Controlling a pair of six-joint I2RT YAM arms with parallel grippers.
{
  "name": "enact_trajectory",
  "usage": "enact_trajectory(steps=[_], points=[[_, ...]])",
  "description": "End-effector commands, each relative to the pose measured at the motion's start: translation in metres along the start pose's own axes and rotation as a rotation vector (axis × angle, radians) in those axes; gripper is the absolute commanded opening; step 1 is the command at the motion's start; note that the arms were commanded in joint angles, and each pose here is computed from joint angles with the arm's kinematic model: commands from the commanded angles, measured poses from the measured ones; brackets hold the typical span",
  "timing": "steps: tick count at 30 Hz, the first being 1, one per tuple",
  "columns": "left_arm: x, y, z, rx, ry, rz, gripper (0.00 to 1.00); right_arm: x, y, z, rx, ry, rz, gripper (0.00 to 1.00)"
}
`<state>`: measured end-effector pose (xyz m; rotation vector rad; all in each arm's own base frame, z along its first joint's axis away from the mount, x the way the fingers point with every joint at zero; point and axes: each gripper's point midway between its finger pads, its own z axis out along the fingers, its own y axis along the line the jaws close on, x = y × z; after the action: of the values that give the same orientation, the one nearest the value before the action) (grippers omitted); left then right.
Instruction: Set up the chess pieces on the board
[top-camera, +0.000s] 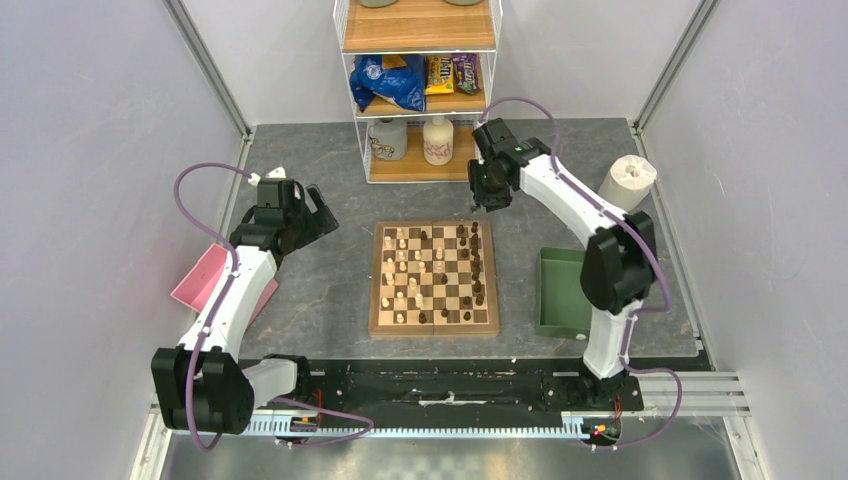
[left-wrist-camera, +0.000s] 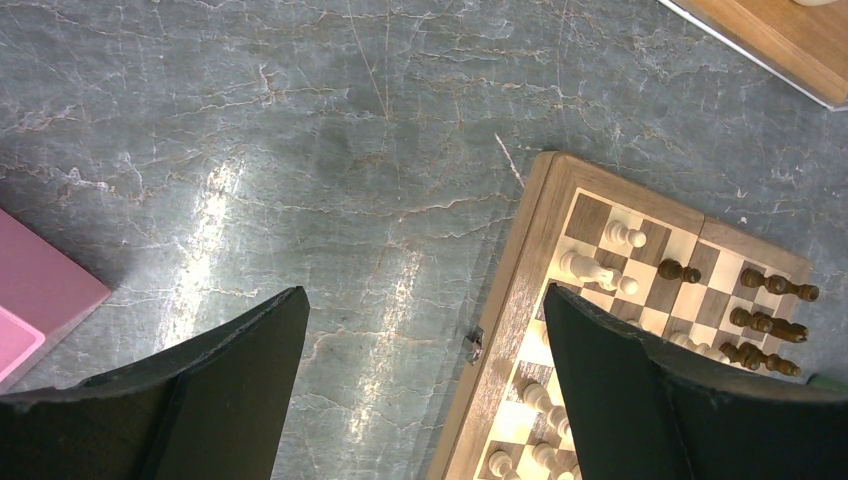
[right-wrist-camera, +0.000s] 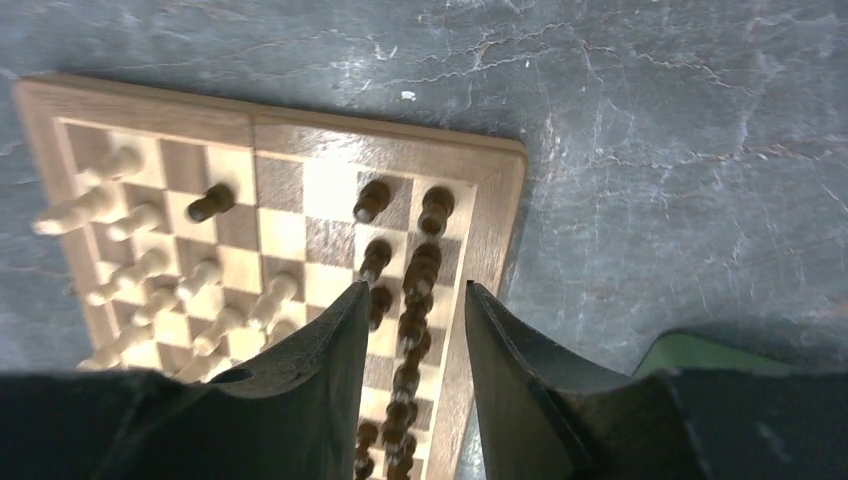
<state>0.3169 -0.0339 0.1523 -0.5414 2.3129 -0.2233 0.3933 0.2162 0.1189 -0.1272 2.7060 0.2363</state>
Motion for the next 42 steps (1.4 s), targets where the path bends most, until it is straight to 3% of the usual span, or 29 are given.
enact_trajectory(steps=[1, 11, 18, 23, 32, 42], points=[[-0.005, -0.004, -0.006, 0.024, -0.023, 0.015, 0.95, -0.009, 0.019, -0.05, -0.075, -0.132, 0.004, 0.48], [-0.015, -0.011, -0.009, 0.035, -0.039, -0.005, 0.95, 0.045, 0.074, -0.076, -0.164, -0.11, -0.081, 0.49], [-0.063, -0.033, -0.022, 0.072, -0.15, -0.065, 0.95, 0.091, 0.099, -0.077, -0.226, -0.071, -0.117, 0.5], [-0.088, -0.032, -0.035, 0.037, -0.246, -0.154, 0.95, 0.121, 0.09, -0.074, -0.227, -0.049, -0.153, 0.49], [-0.033, 0.0, -0.033, 0.045, -0.267, -0.205, 0.96, 0.16, 0.115, -0.078, -0.318, -0.035, -0.236, 0.47], [-0.028, 0.006, -0.031, 0.013, -0.236, -0.104, 0.96, 0.191, 0.158, -0.048, -0.231, -0.028, -0.358, 0.45]])
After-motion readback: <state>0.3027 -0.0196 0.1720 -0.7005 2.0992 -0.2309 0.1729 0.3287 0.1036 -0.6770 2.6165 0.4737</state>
